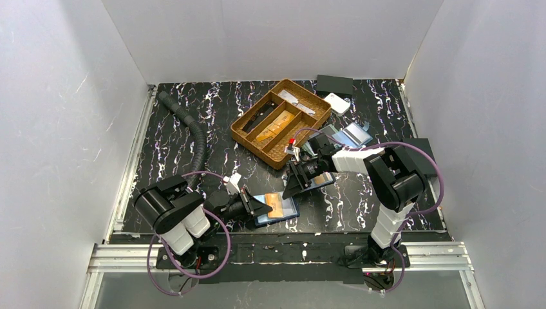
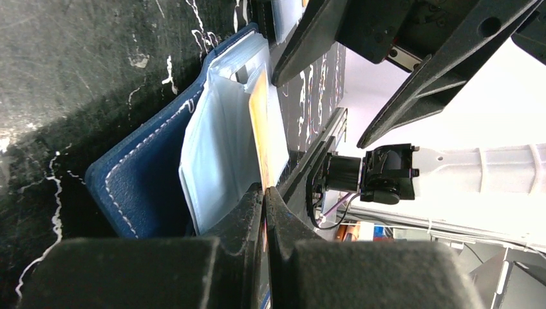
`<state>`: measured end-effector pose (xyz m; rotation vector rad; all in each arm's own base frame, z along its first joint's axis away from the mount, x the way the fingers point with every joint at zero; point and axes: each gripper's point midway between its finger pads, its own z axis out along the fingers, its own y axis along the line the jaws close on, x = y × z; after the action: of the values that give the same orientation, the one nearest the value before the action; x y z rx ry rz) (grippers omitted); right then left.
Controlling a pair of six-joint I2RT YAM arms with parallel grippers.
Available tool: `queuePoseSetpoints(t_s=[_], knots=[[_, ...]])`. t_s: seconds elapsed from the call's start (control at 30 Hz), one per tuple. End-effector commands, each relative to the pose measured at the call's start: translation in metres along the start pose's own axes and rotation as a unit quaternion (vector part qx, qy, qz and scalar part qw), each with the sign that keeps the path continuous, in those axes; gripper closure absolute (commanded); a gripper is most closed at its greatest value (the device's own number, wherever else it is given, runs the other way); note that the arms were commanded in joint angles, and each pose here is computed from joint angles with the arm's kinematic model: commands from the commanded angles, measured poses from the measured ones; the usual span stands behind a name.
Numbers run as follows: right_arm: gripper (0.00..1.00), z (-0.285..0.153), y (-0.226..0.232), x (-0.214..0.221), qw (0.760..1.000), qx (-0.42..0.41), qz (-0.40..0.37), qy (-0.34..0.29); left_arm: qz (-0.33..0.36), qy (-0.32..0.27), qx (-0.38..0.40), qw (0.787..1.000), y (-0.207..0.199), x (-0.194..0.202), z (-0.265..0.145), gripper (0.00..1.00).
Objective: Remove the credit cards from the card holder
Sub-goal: Remove the credit card from the card holder.
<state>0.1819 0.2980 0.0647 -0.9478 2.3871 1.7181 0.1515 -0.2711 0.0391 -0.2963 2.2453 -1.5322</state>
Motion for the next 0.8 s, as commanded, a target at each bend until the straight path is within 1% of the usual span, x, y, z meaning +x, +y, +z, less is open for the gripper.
queuePoseSetpoints(t_s=[0.0,0.17,0.5,0.67,0.77], knots=[[0.25,0.001,-0.022,0.014,0.999,0.032,0.0,0.01,0.038,0.019,0.026,0.999,-0.01,0.005,-0.005,1.0],[0.25,0.002,-0.017,0.014,1.0,0.01,0.01,0.009,0.051,0.017,0.052,0.997,-0.027,0.001,-0.002,1.0],[0.26,0.003,-0.01,0.011,0.999,-0.015,0.029,0.001,0.063,0.027,0.08,0.994,-0.044,0.0,0.003,1.0],[0.32,0.005,-0.007,0.012,0.998,-0.032,0.045,0.003,0.061,0.036,0.078,0.994,-0.042,0.002,0.006,1.0],[0.42,0.006,-0.005,0.011,0.997,-0.045,0.056,0.003,0.059,0.042,0.079,0.994,-0.042,0.003,0.009,1.0]])
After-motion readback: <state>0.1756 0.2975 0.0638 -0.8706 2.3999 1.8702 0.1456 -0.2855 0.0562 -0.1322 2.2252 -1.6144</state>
